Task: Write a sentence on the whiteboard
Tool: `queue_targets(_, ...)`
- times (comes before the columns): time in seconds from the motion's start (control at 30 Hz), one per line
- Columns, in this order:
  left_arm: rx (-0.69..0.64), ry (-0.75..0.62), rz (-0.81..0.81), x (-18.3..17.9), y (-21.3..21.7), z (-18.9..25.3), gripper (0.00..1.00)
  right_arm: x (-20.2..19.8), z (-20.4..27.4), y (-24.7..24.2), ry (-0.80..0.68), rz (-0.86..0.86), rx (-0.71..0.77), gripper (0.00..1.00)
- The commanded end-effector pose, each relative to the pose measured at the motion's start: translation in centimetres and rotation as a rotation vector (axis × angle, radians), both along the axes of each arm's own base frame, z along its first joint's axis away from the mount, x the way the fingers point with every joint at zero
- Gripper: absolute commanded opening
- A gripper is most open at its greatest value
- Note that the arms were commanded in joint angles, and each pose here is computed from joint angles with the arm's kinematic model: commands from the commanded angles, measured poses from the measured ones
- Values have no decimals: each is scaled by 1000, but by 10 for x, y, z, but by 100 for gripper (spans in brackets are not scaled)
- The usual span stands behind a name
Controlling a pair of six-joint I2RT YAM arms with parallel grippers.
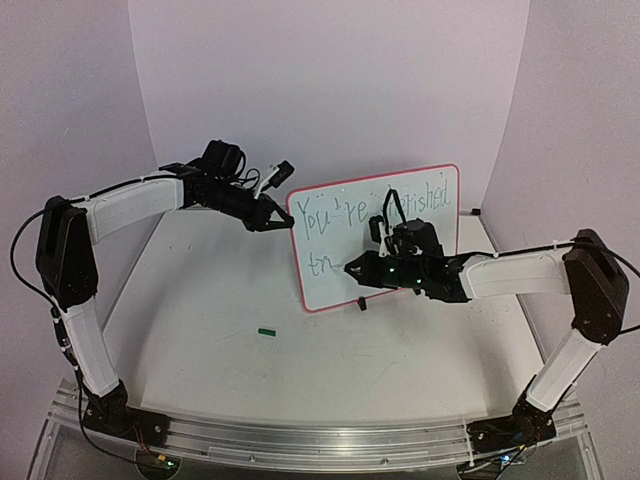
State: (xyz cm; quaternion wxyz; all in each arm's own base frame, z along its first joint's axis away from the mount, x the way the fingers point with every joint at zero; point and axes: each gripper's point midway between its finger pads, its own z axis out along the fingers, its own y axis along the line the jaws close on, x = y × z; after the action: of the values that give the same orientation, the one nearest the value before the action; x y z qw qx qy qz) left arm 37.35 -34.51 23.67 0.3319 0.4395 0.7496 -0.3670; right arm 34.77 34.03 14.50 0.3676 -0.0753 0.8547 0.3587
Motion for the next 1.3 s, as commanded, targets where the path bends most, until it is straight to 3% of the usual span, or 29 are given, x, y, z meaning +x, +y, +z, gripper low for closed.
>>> queue_targets(0.0,32,-25,21,-3,9,4,0,8,4,-8,-19,-52,-17,0)
queue_targets(0.73,29,-28,22,-3,9,6,0,21,66,-7,-131,-79,50,0)
queue_targets(1.27,31,-26,23,-3,9,5,0,15,32,-4,-60,-53,25,0)
